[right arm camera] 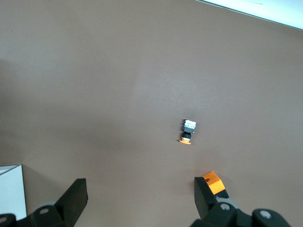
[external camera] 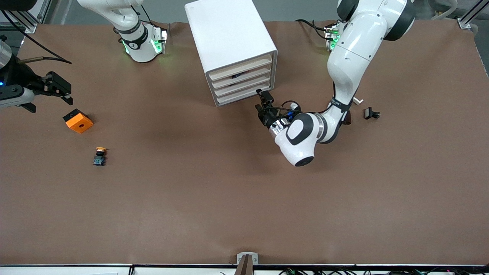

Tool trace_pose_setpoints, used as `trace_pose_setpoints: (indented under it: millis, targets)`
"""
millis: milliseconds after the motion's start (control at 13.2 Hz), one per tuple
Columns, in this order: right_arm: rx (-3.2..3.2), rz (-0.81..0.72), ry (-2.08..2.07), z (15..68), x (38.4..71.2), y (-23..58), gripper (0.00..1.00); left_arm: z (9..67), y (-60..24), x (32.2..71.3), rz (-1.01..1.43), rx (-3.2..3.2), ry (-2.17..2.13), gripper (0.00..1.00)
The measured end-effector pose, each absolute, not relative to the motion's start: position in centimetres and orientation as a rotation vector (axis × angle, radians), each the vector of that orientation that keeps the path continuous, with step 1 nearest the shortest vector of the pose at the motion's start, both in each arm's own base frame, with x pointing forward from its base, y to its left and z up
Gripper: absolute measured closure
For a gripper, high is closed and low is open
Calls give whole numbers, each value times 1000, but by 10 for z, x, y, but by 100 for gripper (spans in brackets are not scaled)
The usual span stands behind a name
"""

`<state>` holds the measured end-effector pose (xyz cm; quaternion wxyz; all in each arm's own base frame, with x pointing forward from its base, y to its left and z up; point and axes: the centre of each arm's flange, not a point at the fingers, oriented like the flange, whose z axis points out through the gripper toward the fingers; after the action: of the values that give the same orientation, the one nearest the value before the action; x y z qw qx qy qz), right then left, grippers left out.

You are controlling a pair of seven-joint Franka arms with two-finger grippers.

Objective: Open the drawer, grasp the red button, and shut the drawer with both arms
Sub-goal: 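Grasp the top drawer handle with the left gripper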

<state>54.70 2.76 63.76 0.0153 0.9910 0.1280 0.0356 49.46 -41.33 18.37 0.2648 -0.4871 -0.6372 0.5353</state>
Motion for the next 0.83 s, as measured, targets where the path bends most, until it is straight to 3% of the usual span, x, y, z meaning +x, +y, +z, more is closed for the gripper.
trace_pose_setpoints:
  millis: [152,379,607,683,835]
  targets:
    - [3084,110,399,637,547,28,0,185,-420,489,1439,-1296,-1711,15]
    - [3084,108,400,637,548,28,0,187,-428,480,1451,-1276,-1677,28]
    - [3084,104,400,635,548,28,0,185,-441,463,1415,-1240,-1633,30]
    - [3084,104,400,635,548,28,0,184,-443,459,1408,-1230,-1619,37]
    - [3084,104,400,635,549,28,0,180,-447,451,1391,-1209,-1595,41]
